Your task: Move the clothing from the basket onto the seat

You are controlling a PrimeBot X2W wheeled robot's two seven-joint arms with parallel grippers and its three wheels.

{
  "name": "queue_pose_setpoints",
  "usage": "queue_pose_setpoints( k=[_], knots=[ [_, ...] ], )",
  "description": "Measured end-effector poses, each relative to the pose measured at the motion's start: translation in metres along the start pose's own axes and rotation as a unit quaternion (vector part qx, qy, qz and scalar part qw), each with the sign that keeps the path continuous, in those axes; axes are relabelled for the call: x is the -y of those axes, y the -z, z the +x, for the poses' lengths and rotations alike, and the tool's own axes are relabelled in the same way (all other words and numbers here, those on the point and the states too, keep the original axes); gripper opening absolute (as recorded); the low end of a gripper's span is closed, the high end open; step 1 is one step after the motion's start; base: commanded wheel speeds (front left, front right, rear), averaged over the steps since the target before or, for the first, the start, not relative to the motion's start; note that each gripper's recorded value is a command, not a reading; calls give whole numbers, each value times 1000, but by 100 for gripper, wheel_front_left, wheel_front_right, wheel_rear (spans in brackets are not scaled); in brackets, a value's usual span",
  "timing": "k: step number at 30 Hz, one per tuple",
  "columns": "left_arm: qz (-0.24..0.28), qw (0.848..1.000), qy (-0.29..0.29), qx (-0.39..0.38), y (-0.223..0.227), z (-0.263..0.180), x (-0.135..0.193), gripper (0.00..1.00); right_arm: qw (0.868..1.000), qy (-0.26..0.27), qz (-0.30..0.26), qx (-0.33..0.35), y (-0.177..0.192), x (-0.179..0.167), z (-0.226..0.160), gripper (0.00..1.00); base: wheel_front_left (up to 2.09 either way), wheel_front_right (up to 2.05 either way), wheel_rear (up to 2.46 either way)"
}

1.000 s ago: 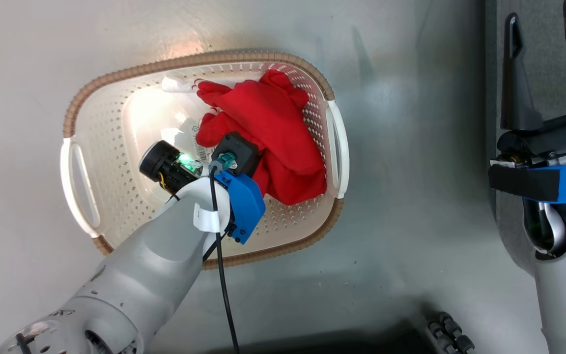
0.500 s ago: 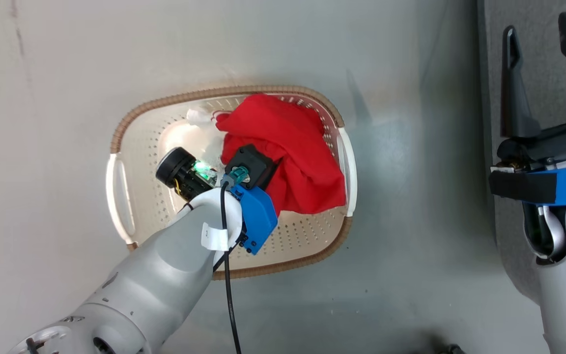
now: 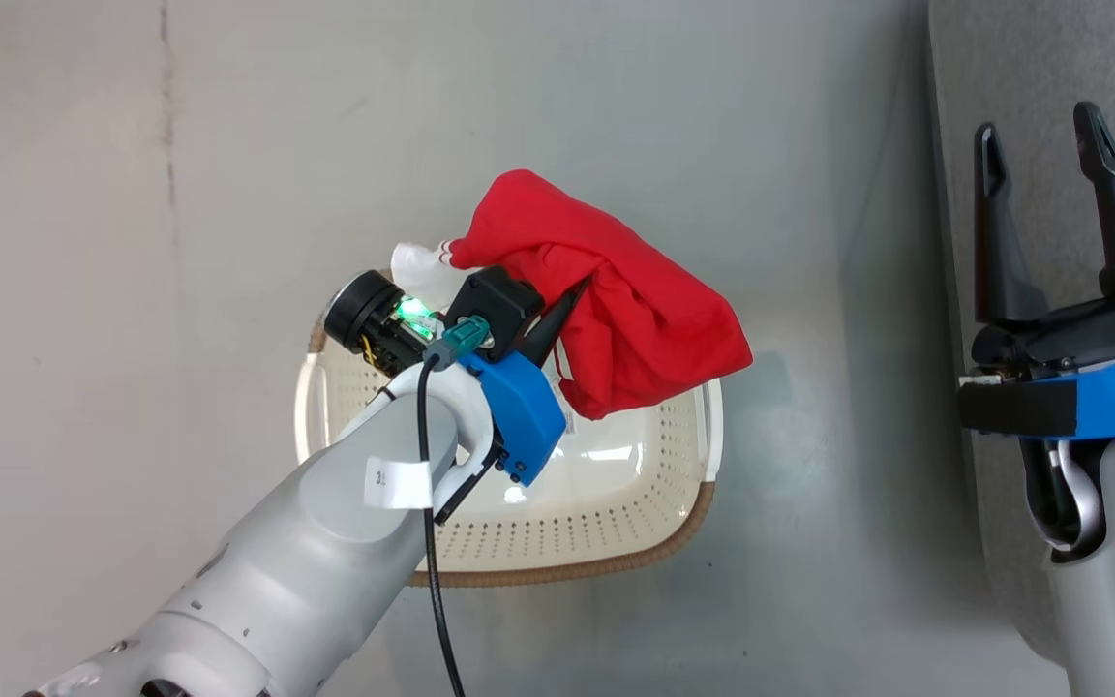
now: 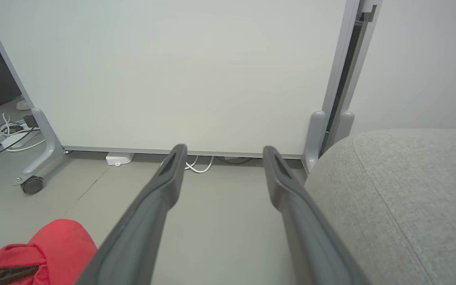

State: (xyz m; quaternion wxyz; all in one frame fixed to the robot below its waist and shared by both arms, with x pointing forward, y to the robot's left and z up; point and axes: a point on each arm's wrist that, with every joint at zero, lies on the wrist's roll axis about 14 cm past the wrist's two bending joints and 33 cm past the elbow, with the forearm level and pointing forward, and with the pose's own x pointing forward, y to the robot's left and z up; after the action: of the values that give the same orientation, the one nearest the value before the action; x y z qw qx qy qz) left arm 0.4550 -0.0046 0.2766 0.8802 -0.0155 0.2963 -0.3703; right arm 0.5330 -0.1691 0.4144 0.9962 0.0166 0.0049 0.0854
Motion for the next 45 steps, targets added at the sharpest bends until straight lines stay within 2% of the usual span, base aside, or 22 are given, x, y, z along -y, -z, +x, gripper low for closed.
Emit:
queue_pose_setpoints(
  k=[13,26,38,45],
  knots=[
    [55,987,-52,141,-101,-43,-4,0,999,-7,4,32,-45,-14,-20,100,0,0,0],
    [115,955,-85,260,-194,-96,8,0,999,-5,9,52,-77,-22,-50,100,0,0,0],
    [166,926,-85,328,-247,-138,36,0,998,-1,18,64,-94,-31,-78,100,0,0,0],
    [178,919,-86,343,-258,-151,44,0,998,-8,22,66,-97,-39,-84,100,0,0,0]
  ],
)
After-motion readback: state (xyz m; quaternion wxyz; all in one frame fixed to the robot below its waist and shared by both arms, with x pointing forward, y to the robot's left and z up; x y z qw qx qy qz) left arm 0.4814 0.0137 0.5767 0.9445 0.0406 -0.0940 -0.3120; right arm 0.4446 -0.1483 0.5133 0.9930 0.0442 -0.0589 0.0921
